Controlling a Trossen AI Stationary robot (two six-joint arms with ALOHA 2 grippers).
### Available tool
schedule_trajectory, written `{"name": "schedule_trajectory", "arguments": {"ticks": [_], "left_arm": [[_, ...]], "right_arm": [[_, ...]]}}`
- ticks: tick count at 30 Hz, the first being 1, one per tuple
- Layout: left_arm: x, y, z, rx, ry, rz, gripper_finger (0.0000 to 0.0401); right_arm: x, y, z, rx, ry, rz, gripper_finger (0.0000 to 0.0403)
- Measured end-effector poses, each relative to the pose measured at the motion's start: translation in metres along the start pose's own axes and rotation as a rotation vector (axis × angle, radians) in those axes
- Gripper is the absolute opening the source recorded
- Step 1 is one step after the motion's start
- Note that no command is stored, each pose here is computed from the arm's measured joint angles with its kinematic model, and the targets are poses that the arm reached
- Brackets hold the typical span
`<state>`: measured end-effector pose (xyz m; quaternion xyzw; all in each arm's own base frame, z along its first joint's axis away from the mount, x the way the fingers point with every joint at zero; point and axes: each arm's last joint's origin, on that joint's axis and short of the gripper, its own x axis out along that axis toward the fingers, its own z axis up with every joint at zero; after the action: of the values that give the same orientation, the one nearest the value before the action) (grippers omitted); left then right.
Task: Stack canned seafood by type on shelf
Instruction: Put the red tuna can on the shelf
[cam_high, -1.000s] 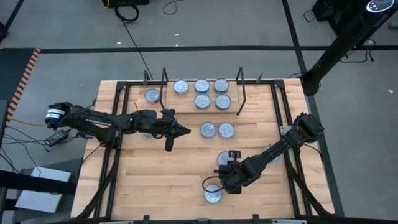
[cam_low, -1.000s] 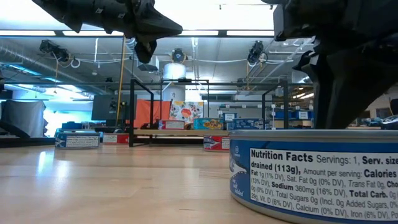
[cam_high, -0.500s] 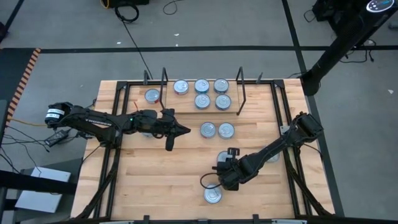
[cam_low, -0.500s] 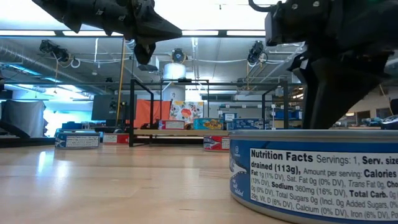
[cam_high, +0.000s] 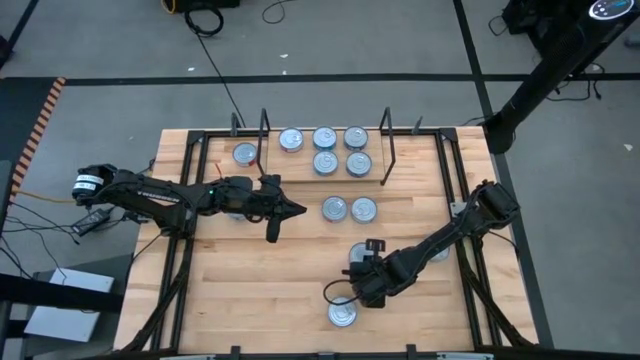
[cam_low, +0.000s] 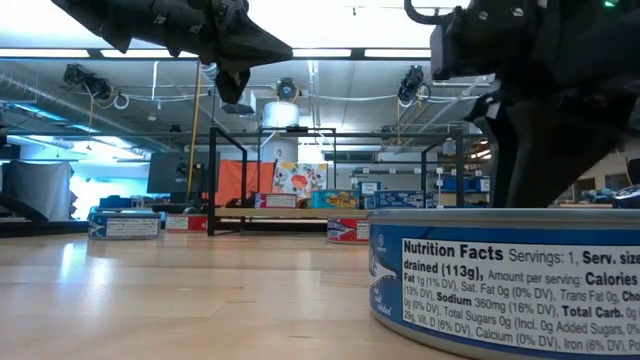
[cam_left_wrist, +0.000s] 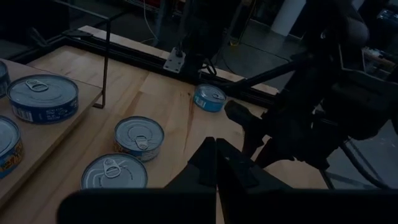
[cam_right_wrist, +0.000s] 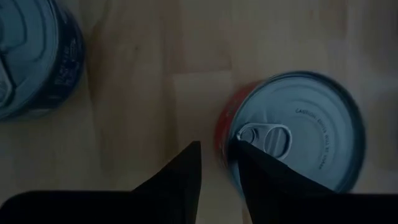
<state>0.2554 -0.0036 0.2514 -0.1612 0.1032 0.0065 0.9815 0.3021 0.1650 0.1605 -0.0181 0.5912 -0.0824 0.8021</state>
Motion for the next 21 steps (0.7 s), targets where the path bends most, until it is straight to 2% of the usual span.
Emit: {"name": "schedule_trajectory", "arguments": {"ticks": [7, 16, 21], "left_arm": [[0.0, 0.0, 0.0, 0.0, 0.0, 0.0, 0.0002], [0.0, 0.0004, 0.0001, -0.001, -0.005, 0.014, 0.0002], [0.0, 0.0005, 0.0002, -0.002, -0.006, 0.019, 0.0002]], "right_arm": [[0.0022, -0.0022, -0.0035, -0.005, 0.007, -0.021, 0.0101], [0.0033, -0.0058, -0.0022, -0.015, 0.017, -0.027, 0.001], [0.0011, -0.0086, 0.004, 0.001, 0.047, 0.022, 0.0009]]}}
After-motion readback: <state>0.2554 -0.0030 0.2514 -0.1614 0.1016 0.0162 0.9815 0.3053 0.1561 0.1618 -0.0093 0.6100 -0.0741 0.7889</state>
